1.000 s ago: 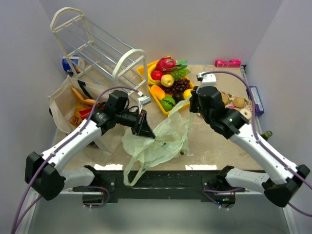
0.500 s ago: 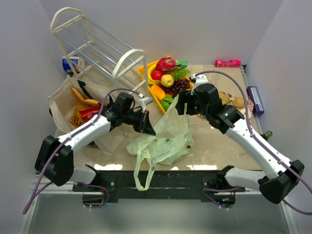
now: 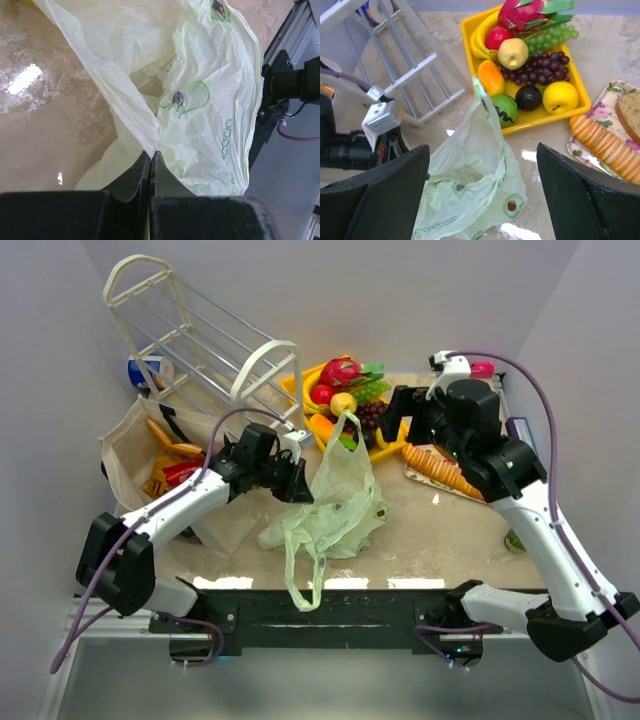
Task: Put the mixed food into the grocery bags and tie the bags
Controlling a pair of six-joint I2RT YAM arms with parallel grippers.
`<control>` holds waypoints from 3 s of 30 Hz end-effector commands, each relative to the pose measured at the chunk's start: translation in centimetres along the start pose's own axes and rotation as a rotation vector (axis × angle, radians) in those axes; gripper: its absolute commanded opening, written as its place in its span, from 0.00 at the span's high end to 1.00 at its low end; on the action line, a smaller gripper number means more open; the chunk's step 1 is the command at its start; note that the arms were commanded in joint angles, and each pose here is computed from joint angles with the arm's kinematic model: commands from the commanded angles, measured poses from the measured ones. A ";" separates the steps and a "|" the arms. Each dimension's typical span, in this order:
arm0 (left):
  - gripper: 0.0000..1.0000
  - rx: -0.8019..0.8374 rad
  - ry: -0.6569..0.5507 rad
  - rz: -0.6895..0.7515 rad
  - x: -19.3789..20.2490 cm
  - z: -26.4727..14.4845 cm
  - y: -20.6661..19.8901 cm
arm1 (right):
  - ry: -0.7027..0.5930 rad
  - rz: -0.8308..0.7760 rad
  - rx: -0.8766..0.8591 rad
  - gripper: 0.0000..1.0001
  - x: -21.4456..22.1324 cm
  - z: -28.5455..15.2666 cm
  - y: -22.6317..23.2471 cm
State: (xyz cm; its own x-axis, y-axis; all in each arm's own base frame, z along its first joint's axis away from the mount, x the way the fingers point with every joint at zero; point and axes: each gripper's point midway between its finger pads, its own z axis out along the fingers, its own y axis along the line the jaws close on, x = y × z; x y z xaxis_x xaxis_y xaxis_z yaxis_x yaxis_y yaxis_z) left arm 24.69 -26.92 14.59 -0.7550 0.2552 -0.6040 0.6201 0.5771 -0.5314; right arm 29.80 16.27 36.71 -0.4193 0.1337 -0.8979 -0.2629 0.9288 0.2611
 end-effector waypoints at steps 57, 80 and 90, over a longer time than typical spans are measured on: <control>1.00 -0.259 -0.159 0.239 -1.7 -1.8 4.7 | 0.393 -0.123 0.192 0.78 10.5 23.9 -12.9; 1.00 -0.259 -0.225 0.250 -2.3 -2.9 3.9 | 0.007 -0.054 -0.366 0.88 1.0 -2.2 9.9; 1.00 -0.280 -0.232 0.251 -2.3 -3.1 4.2 | 0.189 0.008 -0.537 0.89 11.3 -3.3 13.3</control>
State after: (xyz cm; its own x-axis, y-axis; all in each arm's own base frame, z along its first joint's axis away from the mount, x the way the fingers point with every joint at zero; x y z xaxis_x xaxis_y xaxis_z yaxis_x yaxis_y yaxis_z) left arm 27.67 -22.72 14.26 -0.5515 0.2831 -0.7847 0.6687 0.7124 -0.2129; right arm 19.26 27.65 32.37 -0.5276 0.0017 -0.8495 -0.6504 0.6425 0.4052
